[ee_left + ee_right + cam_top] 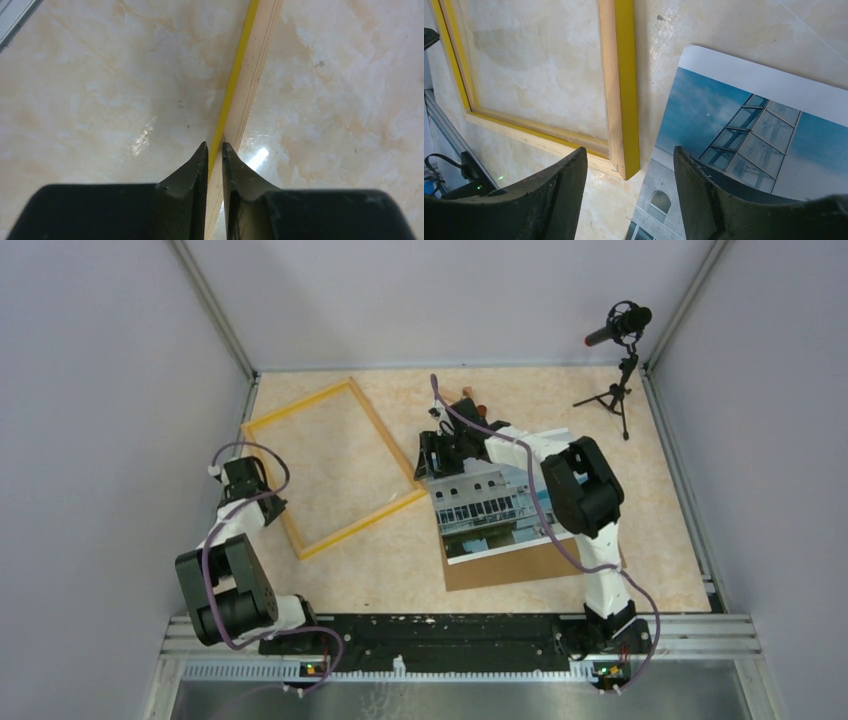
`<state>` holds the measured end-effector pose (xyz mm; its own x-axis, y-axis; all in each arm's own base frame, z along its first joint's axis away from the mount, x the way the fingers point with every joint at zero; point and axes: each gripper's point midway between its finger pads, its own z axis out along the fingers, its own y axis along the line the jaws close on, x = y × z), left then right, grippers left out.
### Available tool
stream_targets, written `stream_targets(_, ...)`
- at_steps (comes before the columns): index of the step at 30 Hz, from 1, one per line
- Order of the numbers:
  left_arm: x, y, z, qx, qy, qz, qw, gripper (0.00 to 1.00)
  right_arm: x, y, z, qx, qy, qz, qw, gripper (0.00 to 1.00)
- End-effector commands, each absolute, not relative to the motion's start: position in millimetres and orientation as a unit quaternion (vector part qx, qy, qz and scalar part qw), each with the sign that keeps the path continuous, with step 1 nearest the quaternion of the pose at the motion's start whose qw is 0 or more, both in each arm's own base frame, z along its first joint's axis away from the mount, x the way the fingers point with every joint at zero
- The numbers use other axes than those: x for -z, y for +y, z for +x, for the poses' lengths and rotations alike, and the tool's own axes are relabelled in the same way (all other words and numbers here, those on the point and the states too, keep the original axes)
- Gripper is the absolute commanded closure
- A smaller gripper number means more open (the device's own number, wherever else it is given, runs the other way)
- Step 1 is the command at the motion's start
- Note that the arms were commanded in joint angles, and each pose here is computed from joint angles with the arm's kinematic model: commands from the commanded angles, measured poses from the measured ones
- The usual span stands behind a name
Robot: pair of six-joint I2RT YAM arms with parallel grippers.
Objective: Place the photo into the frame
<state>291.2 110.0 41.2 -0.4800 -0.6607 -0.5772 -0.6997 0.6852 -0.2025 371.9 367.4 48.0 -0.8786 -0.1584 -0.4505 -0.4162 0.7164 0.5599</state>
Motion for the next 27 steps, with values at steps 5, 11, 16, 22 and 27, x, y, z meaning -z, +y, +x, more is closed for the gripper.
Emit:
stream_targets(5,-68,113,301,-0.028,0.863,-0.371,0.342,0.97,-92,371,377,-0.362,0.89,-0.15,0.231,0.28)
stream_targets(11,-87,105,310,0.005,0.858,-0.368,0.358,1.0,-116,383,364,-0.363,0.88,-0.163,0.26,0.15)
stream_targets(16,-95,94,315,0.037,0.857,-0.363,0.363,1.0,-125,397,347,-0.344,0.867,-0.208,0.295,0.11)
stream_targets(22,-111,98,312,0.033,0.838,-0.401,0.369,0.34,-122,431,316,-0.308,0.843,-0.305,0.319,0.06)
stream_targets(27,-140,84,326,0.084,0.829,-0.387,0.395,0.2,-132,466,282,-0.269,0.749,-0.433,0.424,0.05)
